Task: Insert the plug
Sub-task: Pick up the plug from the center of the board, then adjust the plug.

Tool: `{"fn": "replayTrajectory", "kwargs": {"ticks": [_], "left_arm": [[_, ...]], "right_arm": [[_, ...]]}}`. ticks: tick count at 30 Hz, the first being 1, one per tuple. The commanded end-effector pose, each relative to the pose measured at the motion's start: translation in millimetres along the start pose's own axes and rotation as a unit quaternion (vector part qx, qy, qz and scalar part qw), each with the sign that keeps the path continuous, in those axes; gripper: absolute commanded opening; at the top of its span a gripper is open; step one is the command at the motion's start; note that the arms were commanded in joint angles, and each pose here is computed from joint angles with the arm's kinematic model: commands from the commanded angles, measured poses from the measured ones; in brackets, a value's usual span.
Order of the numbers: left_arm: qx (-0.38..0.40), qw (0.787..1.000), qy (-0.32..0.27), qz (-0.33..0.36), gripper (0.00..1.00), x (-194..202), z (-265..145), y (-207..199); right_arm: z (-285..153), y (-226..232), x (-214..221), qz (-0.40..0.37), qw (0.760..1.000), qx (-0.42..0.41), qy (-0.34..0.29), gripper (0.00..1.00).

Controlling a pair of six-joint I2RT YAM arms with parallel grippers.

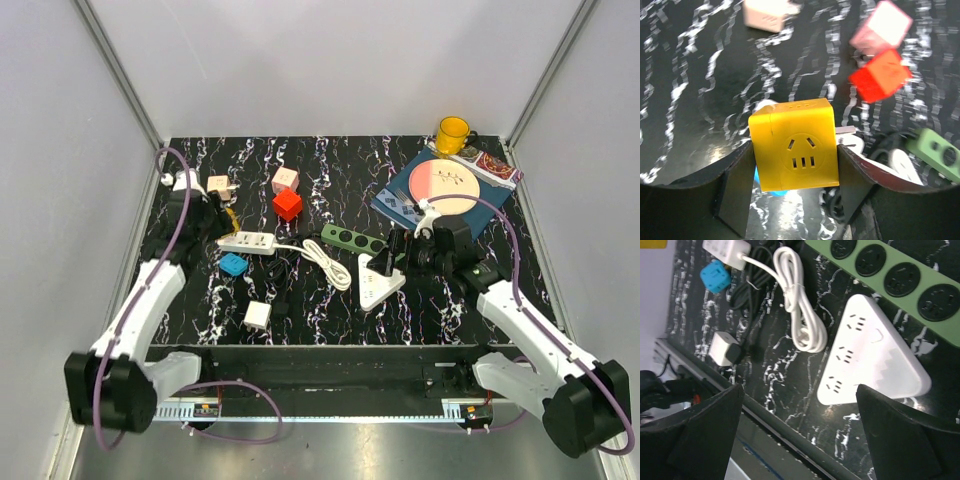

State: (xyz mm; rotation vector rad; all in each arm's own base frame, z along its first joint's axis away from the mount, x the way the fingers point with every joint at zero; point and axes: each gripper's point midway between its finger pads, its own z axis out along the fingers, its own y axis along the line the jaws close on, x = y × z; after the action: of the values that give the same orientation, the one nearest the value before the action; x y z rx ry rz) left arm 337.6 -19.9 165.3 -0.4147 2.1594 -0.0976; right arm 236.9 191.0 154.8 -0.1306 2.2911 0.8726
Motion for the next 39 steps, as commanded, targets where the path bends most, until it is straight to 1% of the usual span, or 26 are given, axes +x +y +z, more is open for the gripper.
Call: {"fn": "replayTrajectory", "kwargs": {"ticks": [1,2,4,5,7,8,9,10,11,12,13,14,16,17,19,20,22,23,25,26,27,29,32,34,39], "left_arm": [[0.14,0.985,-0.091,0.037,0.19,-29,-37,-58],[0.173,0.977,-0.113,0.045,0.19,-34,-53,-72],[0.221,0.967,-0.117,0.053,0.19,-27,-67,-88],[0.249,0.957,-0.135,0.054,0.19,-31,-82,-100],[0.288,0.946,-0.137,0.06,0.19,-24,-94,-113],[0.312,0.937,-0.144,0.062,0.18,-22,-104,-122],[0.332,0.929,-0.148,0.065,0.18,-20,-112,-129],[0.347,0.924,-0.15,0.065,0.18,-18,-117,-134],[0.372,0.912,-0.163,0.061,0.16,-17,-128,-143],[0.388,0.905,-0.164,0.06,0.13,-14,-132,-148],[0.401,0.898,-0.17,0.057,0.13,-14,-138,-152],[0.424,0.886,-0.18,0.056,0.13,-10,-144,-162],[0.449,0.871,-0.19,0.061,0.11,-6,-152,-171],[0.466,0.859,-0.203,0.068,0.12,-4,-159,-179],[0.472,0.851,-0.215,0.078,0.12,-1,-163,-185],[0.485,0.839,-0.229,0.093,0.12,1,-170,-192],[0.489,0.831,-0.24,0.107,0.13,4,-171,-198],[0.499,0.821,-0.248,0.122,0.13,7,-177,-204],[0.503,0.816,-0.25,0.139,0.14,13,-177,-210],[0.508,0.807,-0.257,0.156,0.15,15,-182,-214],[0.506,0.806,-0.259,0.165,0.15,17,-181,-216],[0.511,0.795,-0.268,0.188,0.16,22,-186,-221],[0.51,0.792,-0.275,0.195,0.17,23,-186,-224],[0.512,0.791,-0.273,0.195,0.17,25,-185,-227],[0.519,0.782,-0.275,0.206,0.18,29,-186,-236]], "right_arm": [[-12,50,-30,0.02,0.995,-0.09,-0.041,1.0],[-12,54,-29,0.022,0.994,-0.099,-0.04,1.0],[-12,68,-34,0.028,0.991,-0.125,-0.047,1.0],[-11,74,-31,0.03,0.989,-0.136,-0.043,1.0],[-10,85,-36,0.047,0.986,-0.153,-0.051,1.0],[-7,87,-36,0.057,0.985,-0.156,-0.051,1.0],[-6,94,-35,0.085,0.982,-0.163,-0.047,0.99],[-5,101,-41,0.091,0.978,-0.177,-0.065,1.0],[-2,105,-41,0.104,0.975,-0.183,-0.065,1.0],[-1,114,-39,0.127,0.971,-0.194,-0.06,0.99],[1,117,-44,0.135,0.968,-0.196,-0.074,1.0],[4,120,-44,0.145,0.967,-0.197,-0.075,1.0],[5,128,-48,0.17,0.96,-0.203,-0.088,1.0],[6,131,-48,0.179,0.958,-0.206,-0.089,1.0],[7,132,-52,0.21,0.95,-0.206,-0.103,1.0],[6,133,-54,0.22,0.947,-0.207,-0.109,1.0],[6,132,-59,0.236,0.942,-0.207,-0.121,1.0],[7,132,-60,0.237,0.941,-0.207,-0.123,1.0],[6,136,-63,0.224,0.945,-0.206,-0.123,1.0],[8,136,-63,0.21,0.948,-0.204,-0.12,1.0],[8,138,-62,0.205,0.95,-0.206,-0.114,1.0],[9,140,-63,0.202,0.95,-0.208,-0.113,1.0],[7,138,-66,0.223,0.941,-0.221,-0.129,1.0],[5,136,-68,0.249,0.931,-0.226,-0.14,1.0],[3,134,-70,0.286,0.918,-0.231,-0.146,1.0]]}}
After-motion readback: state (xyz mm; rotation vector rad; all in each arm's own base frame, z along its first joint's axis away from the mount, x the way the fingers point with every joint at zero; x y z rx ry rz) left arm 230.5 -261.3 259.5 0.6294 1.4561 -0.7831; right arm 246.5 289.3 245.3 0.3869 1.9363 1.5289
